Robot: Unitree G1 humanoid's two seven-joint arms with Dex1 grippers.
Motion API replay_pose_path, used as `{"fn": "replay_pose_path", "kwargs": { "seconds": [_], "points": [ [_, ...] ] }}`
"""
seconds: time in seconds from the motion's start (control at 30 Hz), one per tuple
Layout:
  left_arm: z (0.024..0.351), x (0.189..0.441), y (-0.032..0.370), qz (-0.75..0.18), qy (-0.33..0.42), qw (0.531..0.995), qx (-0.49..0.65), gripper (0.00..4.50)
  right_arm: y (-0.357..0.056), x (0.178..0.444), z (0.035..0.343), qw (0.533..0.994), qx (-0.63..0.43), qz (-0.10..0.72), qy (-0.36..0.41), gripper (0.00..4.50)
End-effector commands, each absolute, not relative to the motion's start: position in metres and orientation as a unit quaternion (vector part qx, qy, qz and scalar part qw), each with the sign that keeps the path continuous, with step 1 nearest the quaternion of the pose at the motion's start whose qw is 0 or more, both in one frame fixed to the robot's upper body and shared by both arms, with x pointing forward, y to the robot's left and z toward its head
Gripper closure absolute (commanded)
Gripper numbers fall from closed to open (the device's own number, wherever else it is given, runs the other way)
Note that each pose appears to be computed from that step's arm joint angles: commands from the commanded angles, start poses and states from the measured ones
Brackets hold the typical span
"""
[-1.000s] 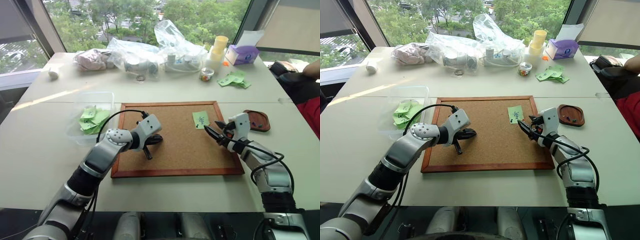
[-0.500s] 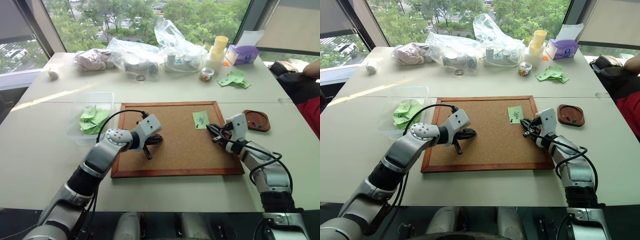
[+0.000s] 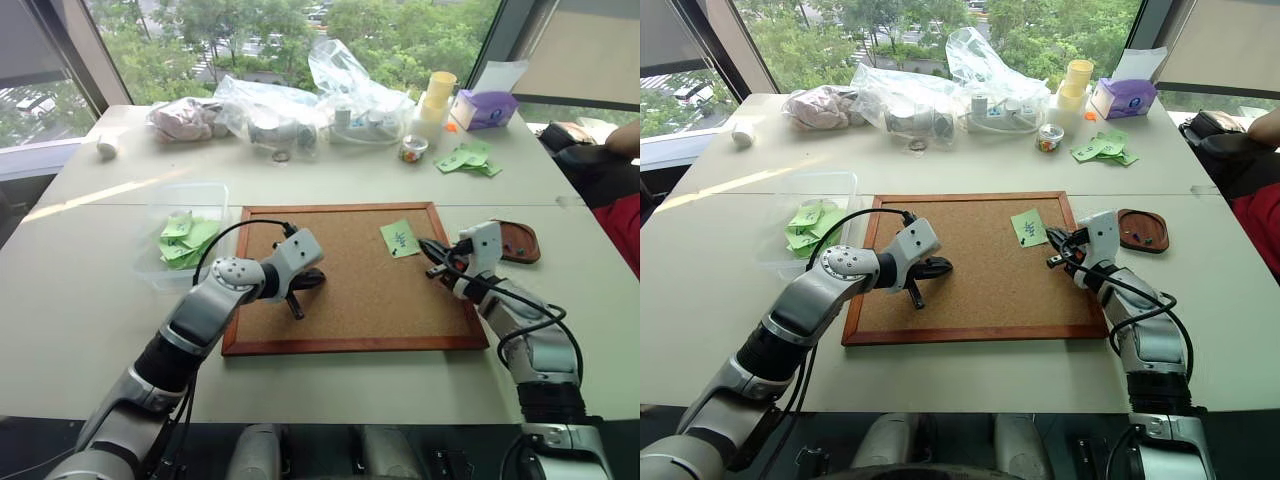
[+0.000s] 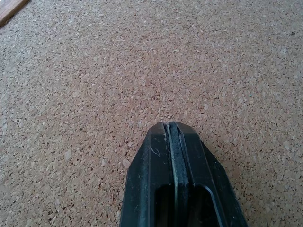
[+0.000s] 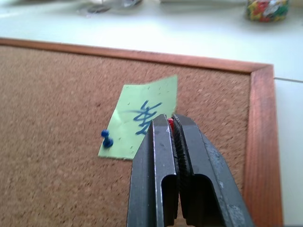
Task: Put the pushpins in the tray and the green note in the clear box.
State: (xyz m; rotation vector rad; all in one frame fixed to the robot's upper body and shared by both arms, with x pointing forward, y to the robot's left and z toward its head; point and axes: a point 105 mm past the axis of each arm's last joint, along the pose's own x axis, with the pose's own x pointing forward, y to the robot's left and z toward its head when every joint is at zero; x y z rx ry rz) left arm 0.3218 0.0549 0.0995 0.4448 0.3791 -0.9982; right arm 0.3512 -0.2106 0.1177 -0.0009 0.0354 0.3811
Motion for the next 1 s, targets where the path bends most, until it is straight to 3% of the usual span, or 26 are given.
{"fn": "replay_pose_path", "kwargs": {
  "seconds": [0.03,0.17,0.27,0.4,0.7,0.8,1.0],
  "points": [
    [0.085,0.315,0.054,-0.481,0.208,0.824,0.216,4.50,-0.213,0.351,0.146,0.982,0.009,0.186,-0.032,4.46],
    [0.085,0.316,0.055,-0.480,0.207,0.824,0.217,4.50,-0.226,0.350,0.151,0.986,0.036,0.160,-0.039,4.46],
    [0.087,0.315,0.054,-0.482,0.205,0.824,0.217,4.50,-0.266,0.354,0.160,0.995,0.049,0.069,-0.055,4.46],
    [0.087,0.314,0.054,-0.484,0.203,0.824,0.216,4.50,-0.311,0.356,0.153,0.999,-0.001,-0.027,-0.021,4.46],
    [0.087,0.316,0.051,-0.486,0.201,0.823,0.215,4.50,-0.339,0.364,0.126,0.997,-0.026,-0.062,0.041,4.46],
    [0.087,0.316,0.051,-0.485,0.201,0.824,0.214,4.50,-0.342,0.365,0.124,0.997,-0.024,-0.067,0.043,3.68],
    [0.087,0.317,0.052,-0.481,0.201,0.826,0.214,4.50,-0.343,0.367,0.128,0.997,-0.019,-0.073,0.027,0.55]
  ]
}}
